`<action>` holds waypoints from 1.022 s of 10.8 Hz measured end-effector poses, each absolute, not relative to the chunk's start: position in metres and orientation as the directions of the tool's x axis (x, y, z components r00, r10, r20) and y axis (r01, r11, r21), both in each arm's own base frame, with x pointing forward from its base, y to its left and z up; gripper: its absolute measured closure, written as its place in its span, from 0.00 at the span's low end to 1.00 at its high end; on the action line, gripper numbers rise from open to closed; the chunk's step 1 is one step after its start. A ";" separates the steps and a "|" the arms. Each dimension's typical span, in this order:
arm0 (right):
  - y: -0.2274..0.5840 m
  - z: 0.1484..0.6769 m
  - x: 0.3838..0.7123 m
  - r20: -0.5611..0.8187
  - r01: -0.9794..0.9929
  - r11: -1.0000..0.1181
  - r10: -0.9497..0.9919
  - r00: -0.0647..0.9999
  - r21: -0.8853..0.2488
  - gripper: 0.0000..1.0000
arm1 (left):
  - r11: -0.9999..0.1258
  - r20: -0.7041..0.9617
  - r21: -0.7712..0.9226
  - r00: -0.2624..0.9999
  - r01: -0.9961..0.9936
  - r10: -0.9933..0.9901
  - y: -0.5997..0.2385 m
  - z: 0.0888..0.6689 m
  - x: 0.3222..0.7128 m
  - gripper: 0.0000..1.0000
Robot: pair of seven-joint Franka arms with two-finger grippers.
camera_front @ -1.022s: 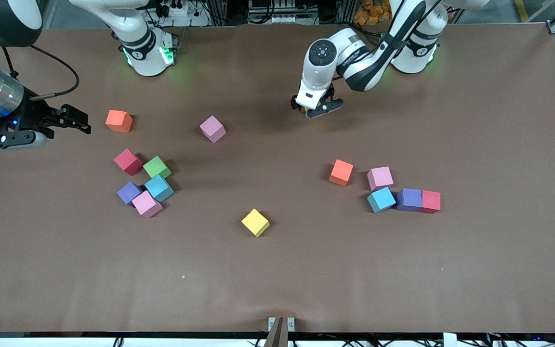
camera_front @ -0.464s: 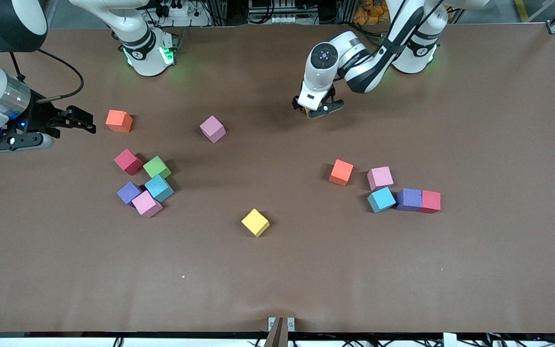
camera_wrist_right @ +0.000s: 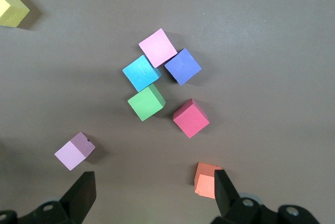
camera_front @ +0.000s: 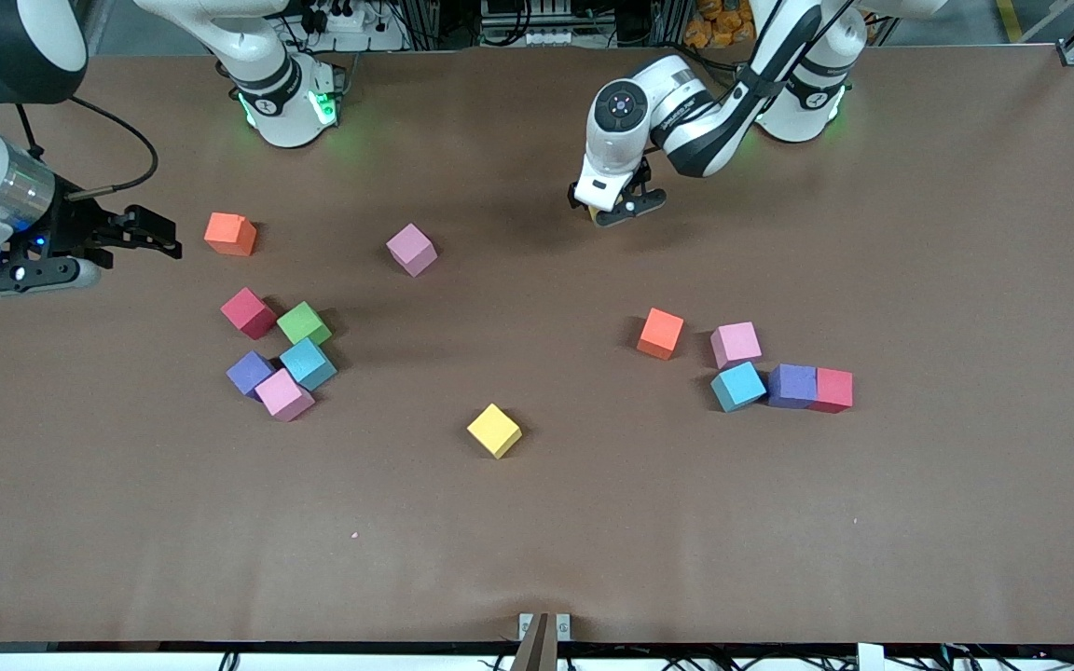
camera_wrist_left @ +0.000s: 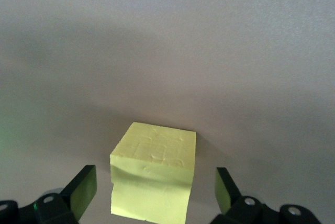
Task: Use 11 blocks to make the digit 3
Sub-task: 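Grasp and lift the yellow block with the left gripper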
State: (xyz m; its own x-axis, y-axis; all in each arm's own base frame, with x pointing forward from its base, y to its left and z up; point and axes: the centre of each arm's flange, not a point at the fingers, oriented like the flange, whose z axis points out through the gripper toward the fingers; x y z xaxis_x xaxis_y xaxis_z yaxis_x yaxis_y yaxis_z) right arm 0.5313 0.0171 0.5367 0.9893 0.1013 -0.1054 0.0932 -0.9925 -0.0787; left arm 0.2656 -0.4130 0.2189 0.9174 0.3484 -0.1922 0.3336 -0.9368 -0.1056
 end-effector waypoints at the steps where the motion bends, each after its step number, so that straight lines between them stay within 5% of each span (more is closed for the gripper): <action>1: 0.017 0.538 0.531 -0.104 0.094 -0.992 0.102 0.989 -0.079 0.00 | -0.937 -0.192 -0.106 0.918 0.333 0.348 -0.413 0.219 0.266 0.00; 11: 0.017 0.538 0.524 -0.116 0.109 -0.991 0.118 0.986 -0.081 0.00 | -0.949 -0.218 -0.126 0.925 0.288 0.310 -0.415 0.195 0.250 0.07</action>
